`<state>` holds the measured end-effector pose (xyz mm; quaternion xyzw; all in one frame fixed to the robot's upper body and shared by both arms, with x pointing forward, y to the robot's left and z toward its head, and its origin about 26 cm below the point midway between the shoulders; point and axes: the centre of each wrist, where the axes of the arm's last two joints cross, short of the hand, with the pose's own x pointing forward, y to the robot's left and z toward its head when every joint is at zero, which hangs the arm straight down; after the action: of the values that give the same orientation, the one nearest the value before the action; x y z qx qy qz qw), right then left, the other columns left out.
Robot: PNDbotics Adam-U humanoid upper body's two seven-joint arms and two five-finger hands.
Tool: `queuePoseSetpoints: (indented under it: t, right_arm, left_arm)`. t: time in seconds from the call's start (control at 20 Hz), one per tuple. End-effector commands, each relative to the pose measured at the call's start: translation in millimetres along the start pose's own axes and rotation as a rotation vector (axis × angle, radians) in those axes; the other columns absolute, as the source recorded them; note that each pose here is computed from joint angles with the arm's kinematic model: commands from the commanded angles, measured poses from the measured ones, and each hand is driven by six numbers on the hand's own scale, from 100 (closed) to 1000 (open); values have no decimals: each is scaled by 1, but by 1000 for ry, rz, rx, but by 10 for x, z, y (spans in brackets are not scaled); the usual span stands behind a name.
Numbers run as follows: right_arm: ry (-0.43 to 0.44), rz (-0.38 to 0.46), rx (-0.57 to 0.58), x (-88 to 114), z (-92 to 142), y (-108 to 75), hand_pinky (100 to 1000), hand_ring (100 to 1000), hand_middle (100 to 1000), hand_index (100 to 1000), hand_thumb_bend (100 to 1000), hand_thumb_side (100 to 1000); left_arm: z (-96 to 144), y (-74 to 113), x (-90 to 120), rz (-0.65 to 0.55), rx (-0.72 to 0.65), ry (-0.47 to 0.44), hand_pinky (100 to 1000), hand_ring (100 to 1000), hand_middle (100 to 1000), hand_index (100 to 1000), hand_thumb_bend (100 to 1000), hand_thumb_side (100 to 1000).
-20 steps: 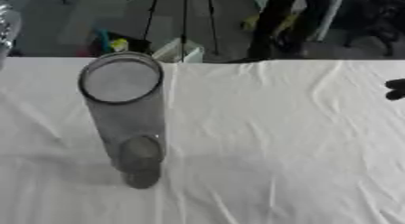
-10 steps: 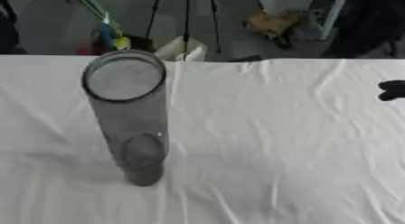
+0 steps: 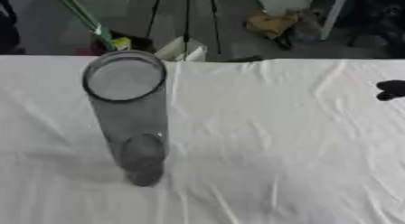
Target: Arrange flowers into the vase.
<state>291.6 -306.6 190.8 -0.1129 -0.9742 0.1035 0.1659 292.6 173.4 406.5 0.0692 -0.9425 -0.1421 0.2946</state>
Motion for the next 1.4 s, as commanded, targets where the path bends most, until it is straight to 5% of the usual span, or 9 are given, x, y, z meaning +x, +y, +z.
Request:
queuePoseSetpoints:
  t: [0.05,0.85,1.4]
  right_arm:
    - [-20,21,12,35,-60,-61,662,529,502,671,100,1000]
    - [-21,19,8,34,-64,-52,663,529,501,671,100,1000]
    - [-17,17,21,34,-51,-48,665,529,501,671,100,1000]
  left_arm:
    - [-14,72,88,-12,6,-13,100,100,100,150,100,773]
    - [54,17,39,-34,-30,54,100,100,100,149,100,790]
    - [-47,75,59,-88,90,-48,100,100,100,151,100,727]
